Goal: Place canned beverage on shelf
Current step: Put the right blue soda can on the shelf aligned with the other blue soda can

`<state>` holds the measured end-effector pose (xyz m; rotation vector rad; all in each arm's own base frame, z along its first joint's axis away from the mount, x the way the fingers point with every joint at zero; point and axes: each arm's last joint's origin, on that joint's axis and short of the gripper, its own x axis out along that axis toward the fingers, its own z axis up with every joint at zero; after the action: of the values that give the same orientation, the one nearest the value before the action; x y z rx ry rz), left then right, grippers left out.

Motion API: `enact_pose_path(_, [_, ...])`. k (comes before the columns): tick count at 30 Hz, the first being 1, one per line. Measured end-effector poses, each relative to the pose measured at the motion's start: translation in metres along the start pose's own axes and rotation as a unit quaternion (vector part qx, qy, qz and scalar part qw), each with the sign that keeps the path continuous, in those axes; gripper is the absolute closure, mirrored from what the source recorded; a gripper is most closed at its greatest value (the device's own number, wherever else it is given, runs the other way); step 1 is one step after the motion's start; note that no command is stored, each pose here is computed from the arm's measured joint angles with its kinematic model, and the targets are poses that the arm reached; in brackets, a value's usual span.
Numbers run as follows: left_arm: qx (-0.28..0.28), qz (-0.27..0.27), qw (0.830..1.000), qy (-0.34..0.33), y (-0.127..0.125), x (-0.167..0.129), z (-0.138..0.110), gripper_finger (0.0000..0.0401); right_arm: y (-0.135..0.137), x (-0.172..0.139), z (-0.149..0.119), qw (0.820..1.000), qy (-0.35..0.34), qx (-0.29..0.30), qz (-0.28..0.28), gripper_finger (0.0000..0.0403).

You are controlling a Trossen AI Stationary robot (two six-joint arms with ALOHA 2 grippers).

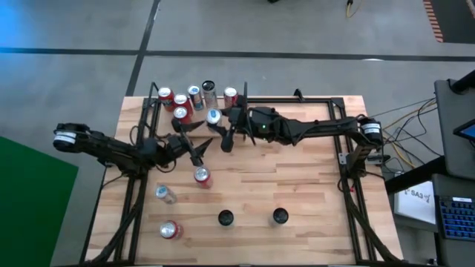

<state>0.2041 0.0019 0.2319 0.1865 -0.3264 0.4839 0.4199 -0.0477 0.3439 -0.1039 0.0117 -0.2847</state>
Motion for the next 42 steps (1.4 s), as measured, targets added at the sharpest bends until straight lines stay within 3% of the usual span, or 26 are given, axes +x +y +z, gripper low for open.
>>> enact_pose_path(9, [0.028,0.052,0.998,-0.005,0.020,-0.015,0.028,0.0091,-0.029,0.008,-0.008,0.999,0.008,0.015,-0.031,0.0200])
enact_pose_path(22, [-0.009,0.085,0.992,-0.091,0.044,-0.035,0.068,0.0091,-0.047,0.032,-0.045,0.997,0.015,0.072,-0.020,0.0200])
enact_pose_path(42, [-0.004,0.118,0.986,-0.118,0.056,-0.046,0.081,0.0091,-0.047,0.086,-0.071,0.996,0.054,0.066,-0.014,0.0200])
